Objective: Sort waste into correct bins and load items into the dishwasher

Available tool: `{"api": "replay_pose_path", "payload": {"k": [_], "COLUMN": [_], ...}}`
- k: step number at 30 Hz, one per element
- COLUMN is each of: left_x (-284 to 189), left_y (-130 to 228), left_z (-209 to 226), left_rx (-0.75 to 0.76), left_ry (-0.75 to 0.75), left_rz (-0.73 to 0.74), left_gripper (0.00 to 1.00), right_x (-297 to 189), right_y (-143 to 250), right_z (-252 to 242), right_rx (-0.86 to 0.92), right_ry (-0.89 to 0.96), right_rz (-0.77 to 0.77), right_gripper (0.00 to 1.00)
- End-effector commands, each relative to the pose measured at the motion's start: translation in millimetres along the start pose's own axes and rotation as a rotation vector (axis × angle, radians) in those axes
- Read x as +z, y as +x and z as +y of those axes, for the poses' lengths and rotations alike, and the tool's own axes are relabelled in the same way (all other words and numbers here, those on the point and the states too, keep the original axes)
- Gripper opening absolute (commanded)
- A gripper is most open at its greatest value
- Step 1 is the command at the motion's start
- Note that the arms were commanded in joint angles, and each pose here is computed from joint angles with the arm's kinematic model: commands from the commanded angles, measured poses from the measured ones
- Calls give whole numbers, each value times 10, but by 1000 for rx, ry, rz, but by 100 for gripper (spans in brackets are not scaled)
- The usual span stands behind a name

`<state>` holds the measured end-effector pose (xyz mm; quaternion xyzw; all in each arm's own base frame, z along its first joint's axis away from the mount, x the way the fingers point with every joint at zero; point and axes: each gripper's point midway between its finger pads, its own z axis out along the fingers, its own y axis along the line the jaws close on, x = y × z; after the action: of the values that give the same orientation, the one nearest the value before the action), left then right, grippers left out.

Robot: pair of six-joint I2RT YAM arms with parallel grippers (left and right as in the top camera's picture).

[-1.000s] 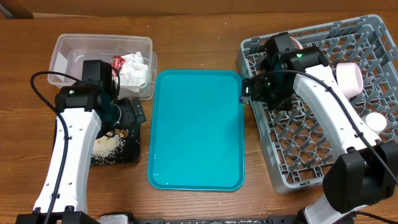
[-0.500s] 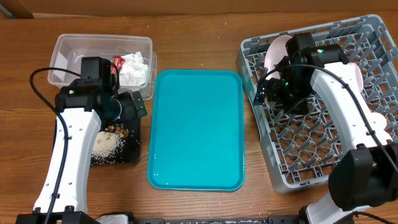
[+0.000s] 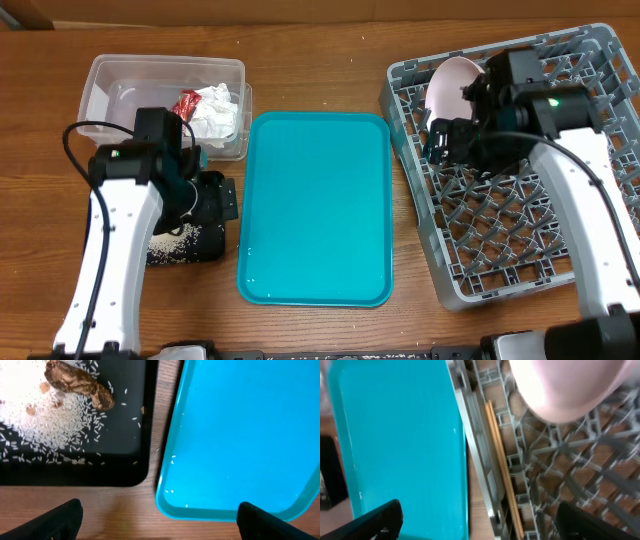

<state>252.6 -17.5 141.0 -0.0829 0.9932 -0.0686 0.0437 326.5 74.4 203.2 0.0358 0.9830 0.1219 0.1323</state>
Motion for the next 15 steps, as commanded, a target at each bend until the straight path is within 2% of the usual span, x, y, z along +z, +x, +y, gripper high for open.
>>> {"api": "replay_pose_path", "payload": {"k": [1,6,9,15], "left_x": [-18,-159,-389,-734], "left_y": [152,259,292,290], "left_z": [-51,-190,-256,-300], "left_rx": [71,135,197,223], "left_ry": [13,64,82,110], "left_rz": [-52,-159,-273,-459], "left_gripper": [100,100,100,100], "right_x": [-222,-296,-397,-644], "right_y": [31,214,323,495], "right_z": [-19,-71,-84,-162], "right_rx": [-22,-32,-53,-73], "right_ry": [-2,-11,-32,-25], "right_rz": [-108,-211,-326,-520], "right_gripper": [100,100,100,100]}}
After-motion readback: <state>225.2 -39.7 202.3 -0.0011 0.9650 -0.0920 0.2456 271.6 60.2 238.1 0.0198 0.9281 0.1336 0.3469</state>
